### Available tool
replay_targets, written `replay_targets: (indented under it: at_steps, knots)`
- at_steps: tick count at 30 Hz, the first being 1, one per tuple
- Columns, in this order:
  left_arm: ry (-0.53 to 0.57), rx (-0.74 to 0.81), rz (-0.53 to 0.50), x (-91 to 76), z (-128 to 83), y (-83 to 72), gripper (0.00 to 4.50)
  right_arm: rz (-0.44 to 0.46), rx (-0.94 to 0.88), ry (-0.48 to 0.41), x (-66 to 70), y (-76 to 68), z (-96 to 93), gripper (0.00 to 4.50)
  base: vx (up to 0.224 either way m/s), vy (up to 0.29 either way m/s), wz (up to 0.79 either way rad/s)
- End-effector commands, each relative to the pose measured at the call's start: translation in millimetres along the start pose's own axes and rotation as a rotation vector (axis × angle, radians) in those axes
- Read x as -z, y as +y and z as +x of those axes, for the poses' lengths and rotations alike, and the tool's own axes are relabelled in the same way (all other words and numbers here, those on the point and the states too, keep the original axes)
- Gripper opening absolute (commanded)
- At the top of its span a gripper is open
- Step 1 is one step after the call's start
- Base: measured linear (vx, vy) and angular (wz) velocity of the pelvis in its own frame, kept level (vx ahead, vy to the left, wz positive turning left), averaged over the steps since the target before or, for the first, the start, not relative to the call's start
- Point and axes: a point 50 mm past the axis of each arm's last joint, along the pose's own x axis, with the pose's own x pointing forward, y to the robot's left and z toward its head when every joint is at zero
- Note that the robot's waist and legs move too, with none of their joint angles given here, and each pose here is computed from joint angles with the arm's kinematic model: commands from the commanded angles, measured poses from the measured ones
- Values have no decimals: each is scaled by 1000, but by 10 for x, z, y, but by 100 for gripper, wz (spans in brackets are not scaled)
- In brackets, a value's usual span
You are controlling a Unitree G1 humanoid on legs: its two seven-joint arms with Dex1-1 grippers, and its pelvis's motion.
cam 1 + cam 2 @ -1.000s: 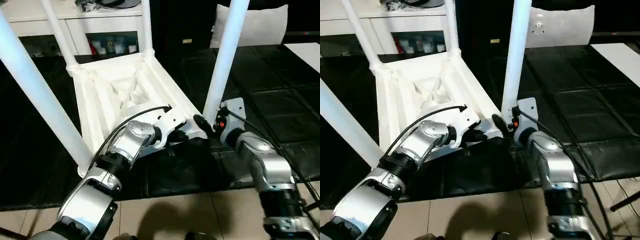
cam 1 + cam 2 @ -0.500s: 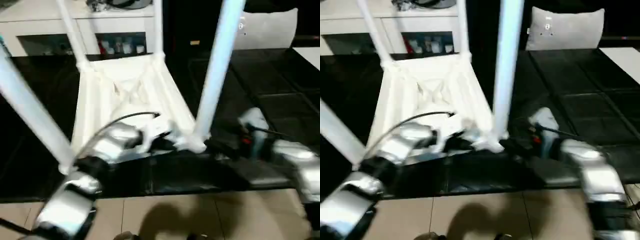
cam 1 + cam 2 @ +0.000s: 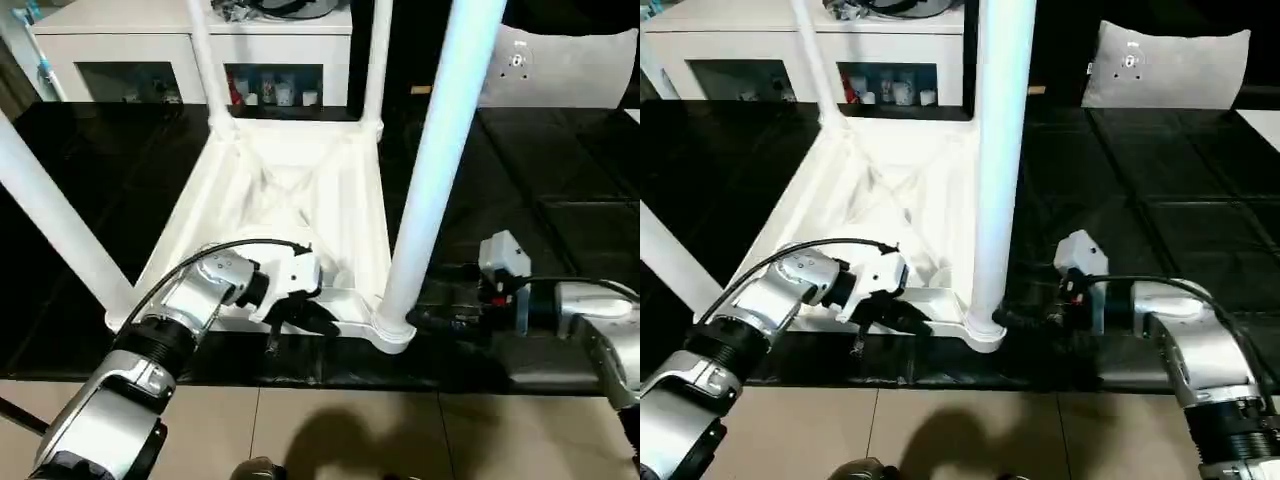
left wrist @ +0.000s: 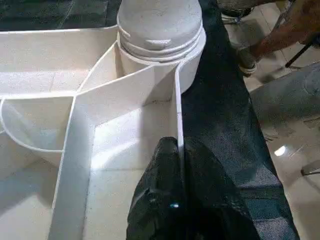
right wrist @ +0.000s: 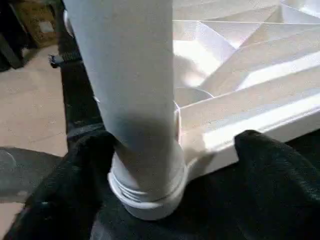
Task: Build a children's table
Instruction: Rotate leg to tighten
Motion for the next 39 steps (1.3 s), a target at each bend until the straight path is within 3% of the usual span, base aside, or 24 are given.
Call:
replay_targets:
  at_steps: [1, 2, 4, 15, 21, 26, 29, 31, 35, 39]
  knots:
    - [-18, 70, 100, -186, 53, -14, 0, 21, -48, -27, -41, 14, 19, 400, 0, 0, 0]
    - [-18, 74, 100, -183, 54, -18, 0, 47, -88, -38, -36, 43, 30, 374, 0, 0, 0]
    - [-17, 77, 101, -180, 58, -21, 0, 75, -128, -40, -8, 71, 63, 371, 0, 0, 0]
    - [-8, 77, 99, -159, 54, -37, 0, 103, -143, -33, 33, 40, 164, 273, 0, 0, 0]
    - [-14, 64, 78, -160, 49, -25, 0, 128, -173, -44, 19, 101, 202, 222, 0, 0, 0]
    - [-42, 2, 31, -210, 119, 17, 0, 155, -2, -71, 16, 83, 369, 206, 0, 0, 0]
    - [-81, -150, -43, -300, 221, 147, 0, 213, 243, -79, -21, -28, 535, 200, 0, 0, 0]
    - [-95, -184, -74, -332, 259, 174, 0, 228, 302, -84, -41, -54, 569, 199, 0, 0, 0]
    - [-160, -337, -152, -541, 502, 279, 0, 311, 593, -70, -74, -186, 687, 197, 0, 0, 0]
    - [-191, -416, -172, -658, 608, 327, 0, 338, 667, -92, -68, -189, 735, 197, 0, 0, 0]
